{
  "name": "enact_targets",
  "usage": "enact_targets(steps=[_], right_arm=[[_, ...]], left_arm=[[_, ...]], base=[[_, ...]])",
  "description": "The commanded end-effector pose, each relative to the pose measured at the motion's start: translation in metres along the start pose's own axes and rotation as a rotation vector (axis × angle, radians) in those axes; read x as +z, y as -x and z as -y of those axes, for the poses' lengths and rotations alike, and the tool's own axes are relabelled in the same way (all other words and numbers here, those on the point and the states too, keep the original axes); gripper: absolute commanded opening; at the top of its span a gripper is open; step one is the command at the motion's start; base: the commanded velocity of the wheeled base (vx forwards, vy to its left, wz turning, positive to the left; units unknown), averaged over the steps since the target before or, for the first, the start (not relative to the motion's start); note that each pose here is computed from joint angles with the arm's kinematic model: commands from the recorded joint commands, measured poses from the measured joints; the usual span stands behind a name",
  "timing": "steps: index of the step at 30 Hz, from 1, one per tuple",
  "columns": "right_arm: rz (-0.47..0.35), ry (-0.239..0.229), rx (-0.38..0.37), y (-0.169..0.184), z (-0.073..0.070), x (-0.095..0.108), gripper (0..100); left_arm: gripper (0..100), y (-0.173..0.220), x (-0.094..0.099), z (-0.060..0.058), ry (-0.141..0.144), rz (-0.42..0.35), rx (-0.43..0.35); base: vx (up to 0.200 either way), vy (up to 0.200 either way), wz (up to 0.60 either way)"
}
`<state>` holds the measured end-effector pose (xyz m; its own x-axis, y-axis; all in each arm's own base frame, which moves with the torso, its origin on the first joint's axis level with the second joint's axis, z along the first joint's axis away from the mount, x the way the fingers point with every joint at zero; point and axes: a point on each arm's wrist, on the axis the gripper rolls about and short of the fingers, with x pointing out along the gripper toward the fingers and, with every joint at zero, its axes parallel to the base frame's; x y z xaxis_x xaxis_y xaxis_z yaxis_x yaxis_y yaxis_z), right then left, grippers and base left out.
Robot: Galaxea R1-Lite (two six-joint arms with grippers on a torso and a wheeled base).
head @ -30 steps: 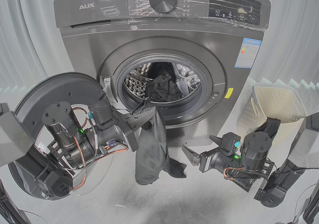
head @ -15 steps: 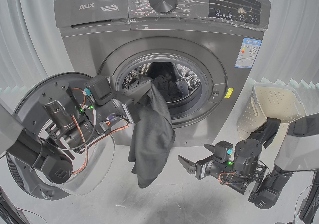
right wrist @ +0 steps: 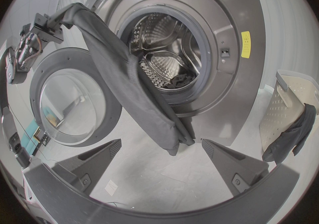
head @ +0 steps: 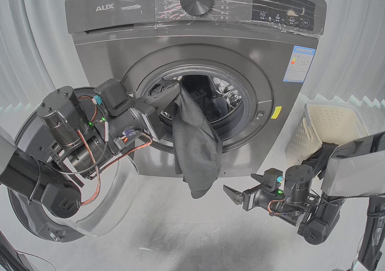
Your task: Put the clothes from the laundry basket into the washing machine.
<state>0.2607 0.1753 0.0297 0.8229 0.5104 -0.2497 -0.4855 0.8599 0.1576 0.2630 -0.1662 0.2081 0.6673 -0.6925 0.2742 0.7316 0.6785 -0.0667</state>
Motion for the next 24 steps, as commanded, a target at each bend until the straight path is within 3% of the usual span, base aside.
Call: enact_targets(steps=[1,6,13,24], right_arm=[[-0.029,-0.003,-0.028,-0.014,0.011,-0.015,100],[-0.021,0.002,-0.017,-0.027,0.008,-0.020,100],[-0.103,0.001,-0.027,-0.036,0.015,-0.048,100],[-0.090,-0.002,0.096,-0.045,0.009,-0.045,100]], left_arm=[[0,0.001,0.004,0.001,0.001,0.003,-0.003],[0,0.001,0.003,0.003,0.003,-0.002,-0.006],[0,0.001,0.003,0.003,0.004,-0.005,-0.006],[0,0.002,0.006,0.004,0.002,0.002,-0.009]], base=[[0.000,0.000,0.00],[0.000,0.000,0.00],[0.000,0.000,0.00],[0.000,0.000,0.00]])
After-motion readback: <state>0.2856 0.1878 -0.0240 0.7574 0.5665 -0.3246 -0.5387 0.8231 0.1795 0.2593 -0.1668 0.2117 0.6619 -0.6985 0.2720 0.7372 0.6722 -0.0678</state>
